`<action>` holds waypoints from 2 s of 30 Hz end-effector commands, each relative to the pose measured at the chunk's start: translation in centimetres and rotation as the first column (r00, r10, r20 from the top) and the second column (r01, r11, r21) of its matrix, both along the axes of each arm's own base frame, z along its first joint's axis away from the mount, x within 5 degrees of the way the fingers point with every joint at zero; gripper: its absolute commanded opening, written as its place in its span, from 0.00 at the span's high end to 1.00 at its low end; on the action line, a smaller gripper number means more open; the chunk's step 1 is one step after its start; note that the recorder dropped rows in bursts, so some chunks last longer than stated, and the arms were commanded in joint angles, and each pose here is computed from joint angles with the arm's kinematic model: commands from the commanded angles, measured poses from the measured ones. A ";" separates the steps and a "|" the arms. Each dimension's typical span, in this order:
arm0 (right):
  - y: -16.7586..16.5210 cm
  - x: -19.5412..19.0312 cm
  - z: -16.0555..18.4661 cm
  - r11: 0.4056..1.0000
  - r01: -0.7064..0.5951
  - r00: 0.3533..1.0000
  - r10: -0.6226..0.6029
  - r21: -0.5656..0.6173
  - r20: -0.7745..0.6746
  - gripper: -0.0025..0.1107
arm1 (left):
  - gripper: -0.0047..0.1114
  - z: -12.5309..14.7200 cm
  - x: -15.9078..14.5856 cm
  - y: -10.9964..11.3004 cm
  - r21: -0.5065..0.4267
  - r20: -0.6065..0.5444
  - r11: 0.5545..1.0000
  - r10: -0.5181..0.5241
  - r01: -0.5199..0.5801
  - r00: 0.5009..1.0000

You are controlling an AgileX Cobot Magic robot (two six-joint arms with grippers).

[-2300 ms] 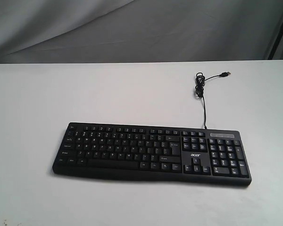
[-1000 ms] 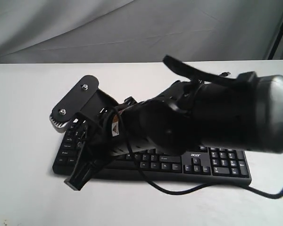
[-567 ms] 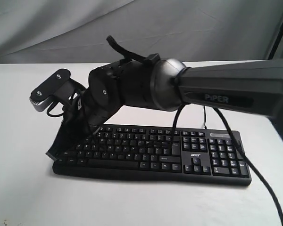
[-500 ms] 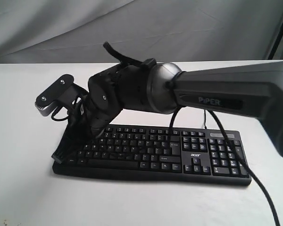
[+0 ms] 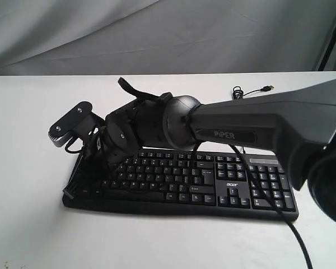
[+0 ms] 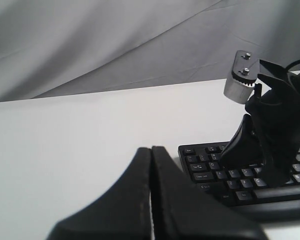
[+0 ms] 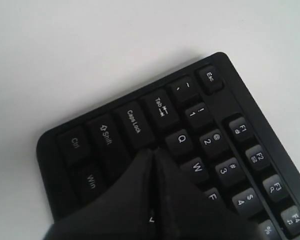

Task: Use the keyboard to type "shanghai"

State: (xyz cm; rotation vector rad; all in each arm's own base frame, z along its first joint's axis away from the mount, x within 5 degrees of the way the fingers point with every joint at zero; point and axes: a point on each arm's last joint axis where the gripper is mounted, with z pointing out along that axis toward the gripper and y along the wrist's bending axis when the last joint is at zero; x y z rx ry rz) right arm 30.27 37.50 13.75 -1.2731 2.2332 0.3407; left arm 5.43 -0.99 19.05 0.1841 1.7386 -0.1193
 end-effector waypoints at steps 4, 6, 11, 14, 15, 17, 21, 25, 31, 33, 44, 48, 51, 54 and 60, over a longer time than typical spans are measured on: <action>-0.8 1.1 0.3 1.000 0.017 1.000 -0.017 -0.004 0.016 0.98 | 0.96 -0.1 0.0 0.0 -0.003 0.003 1.000 -0.004 0.004 1.000; -0.8 1.1 0.1 1.000 0.010 1.000 -0.010 -0.011 0.015 0.98 | 0.96 -0.1 0.0 0.0 -0.003 0.003 1.000 -0.004 0.004 1.000; -0.7 1.2 -1.2 0.999 -0.011 1.000 0.012 -0.037 0.016 0.98 | 0.96 -0.1 0.0 0.0 -0.003 0.003 1.000 -0.004 0.004 1.000; -0.7 1.2 -1.4 0.999 -0.018 1.000 0.019 -0.046 0.024 0.98 | 0.96 -0.1 0.0 0.0 -0.003 0.003 1.000 -0.004 0.004 1.000; -0.7 1.2 -1.4 0.999 -0.019 0.999 0.020 -0.046 0.026 0.98 | 0.96 -0.1 0.0 0.0 -0.003 0.003 1.000 -0.004 0.004 1.000; -0.7 1.2 -1.4 0.999 -0.019 0.999 0.020 -0.046 0.026 0.98 | 0.96 -0.1 0.0 0.0 -0.003 0.003 1.000 -0.004 0.004 1.000; -0.7 1.2 -1.4 0.999 -0.021 0.999 0.022 -0.047 0.027 0.98 | 0.96 -0.1 0.0 0.0 -0.003 0.003 1.000 -0.004 0.004 1.000; -0.7 1.2 -1.4 0.999 -0.023 0.999 0.024 -0.047 0.027 0.98 | 0.96 -0.1 0.0 0.0 -0.003 0.003 1.000 -0.004 0.004 1.000; -0.7 1.1 -1.4 0.998 -0.026 0.999 0.027 -0.050 0.027 0.98 | 0.96 -0.1 0.0 0.0 -0.003 0.003 1.000 -0.004 0.004 1.000; -0.7 1.1 -1.4 0.998 -0.026 0.999 0.028 -0.054 0.023 0.98 | 0.96 -0.1 0.0 0.0 -0.003 0.003 1.000 -0.004 0.004 1.000; -0.4 0.6 -2.1 0.997 -0.039 0.999 0.039 -0.070 0.008 0.98 | 0.96 -0.1 0.0 0.0 -0.003 0.003 1.000 -0.004 0.004 1.000; -0.6 0.5 -0.8 0.996 -0.048 0.999 0.049 -0.076 0.019 0.98 | 0.96 -0.1 0.0 0.0 -0.003 0.003 1.000 -0.004 0.004 1.000; -0.8 0.3 0.6 0.996 -0.050 0.998 0.052 -0.074 0.024 0.98 | 0.96 -0.1 0.0 0.0 -0.003 0.003 1.000 -0.004 0.004 1.000; -1.1 0.3 1.7 0.996 -0.049 0.998 0.051 -0.079 0.024 0.98 | 0.96 -0.1 0.0 0.0 -0.003 0.003 1.000 -0.004 0.004 1.000; -3.5 -0.3 2.7 0.998 -0.021 0.999 0.023 -0.065 0.037 0.98 | 0.96 -0.1 0.0 0.0 -0.003 0.003 1.000 -0.004 0.004 1.000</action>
